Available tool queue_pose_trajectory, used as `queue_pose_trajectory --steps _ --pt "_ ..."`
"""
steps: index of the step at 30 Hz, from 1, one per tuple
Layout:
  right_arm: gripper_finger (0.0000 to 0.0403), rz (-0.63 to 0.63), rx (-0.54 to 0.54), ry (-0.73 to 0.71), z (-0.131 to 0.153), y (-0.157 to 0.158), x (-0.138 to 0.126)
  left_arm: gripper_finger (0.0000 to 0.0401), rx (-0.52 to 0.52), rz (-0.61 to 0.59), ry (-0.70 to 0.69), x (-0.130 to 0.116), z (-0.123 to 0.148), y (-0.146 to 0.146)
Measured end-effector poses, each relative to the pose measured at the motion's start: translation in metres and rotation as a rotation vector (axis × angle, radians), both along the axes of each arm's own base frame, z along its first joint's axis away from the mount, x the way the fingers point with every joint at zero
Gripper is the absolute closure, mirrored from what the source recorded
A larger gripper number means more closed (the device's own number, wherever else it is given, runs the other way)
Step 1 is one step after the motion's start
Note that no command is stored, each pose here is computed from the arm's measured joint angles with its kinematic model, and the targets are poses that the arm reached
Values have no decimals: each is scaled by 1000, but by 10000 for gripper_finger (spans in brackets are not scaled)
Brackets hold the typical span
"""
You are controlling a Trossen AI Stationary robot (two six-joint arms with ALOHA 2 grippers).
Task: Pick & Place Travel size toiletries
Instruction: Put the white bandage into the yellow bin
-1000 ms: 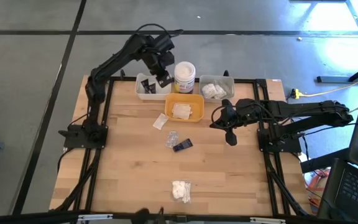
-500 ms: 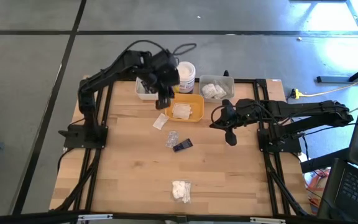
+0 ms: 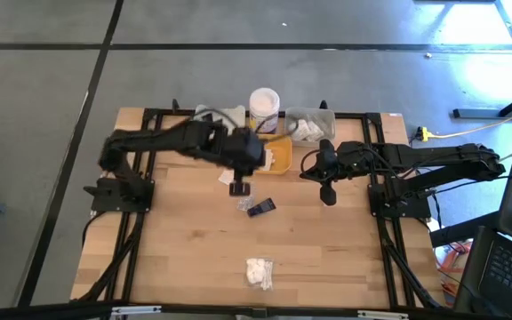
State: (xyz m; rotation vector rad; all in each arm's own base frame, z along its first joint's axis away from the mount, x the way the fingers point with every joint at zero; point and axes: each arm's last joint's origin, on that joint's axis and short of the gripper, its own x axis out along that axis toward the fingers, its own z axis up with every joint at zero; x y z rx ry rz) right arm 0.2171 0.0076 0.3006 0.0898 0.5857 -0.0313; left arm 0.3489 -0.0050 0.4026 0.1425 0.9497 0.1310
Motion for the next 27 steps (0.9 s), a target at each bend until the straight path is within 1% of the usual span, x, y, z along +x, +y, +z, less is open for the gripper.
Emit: queue_pose_trajectory --steps 3,5,10,15,19,21,24,27 --pt "394 0 -1 6 -1 0 0 382 -13 -31 -49 -8 -22 -16" --pt "394 0 -1 6 0 0 0 385 -26 -52 -73 -21 -38 -25" --pt "394 -8 -7 4 0 0 0 390 -70 -60 -215 -55 -70 -34" --pt "394 -64 -45 2 0 -2 0 390 -101 5 -351 -89 -97 -32" --pt "394 -136 -95 0 0 -5 0 391 -91 33 -385 -111 -120 -27" --pt "394 -164 -110 -1 0 -6 -1 389 -83 47 -406 -117 -129 -24" --pt "394 -170 -118 0 0 -7 -1 385 -76 85 -414 -124 -143 -19" --pt "397 -125 -105 16 -1 -12 -1 374 -50 156 -418 -128 -157 -9"
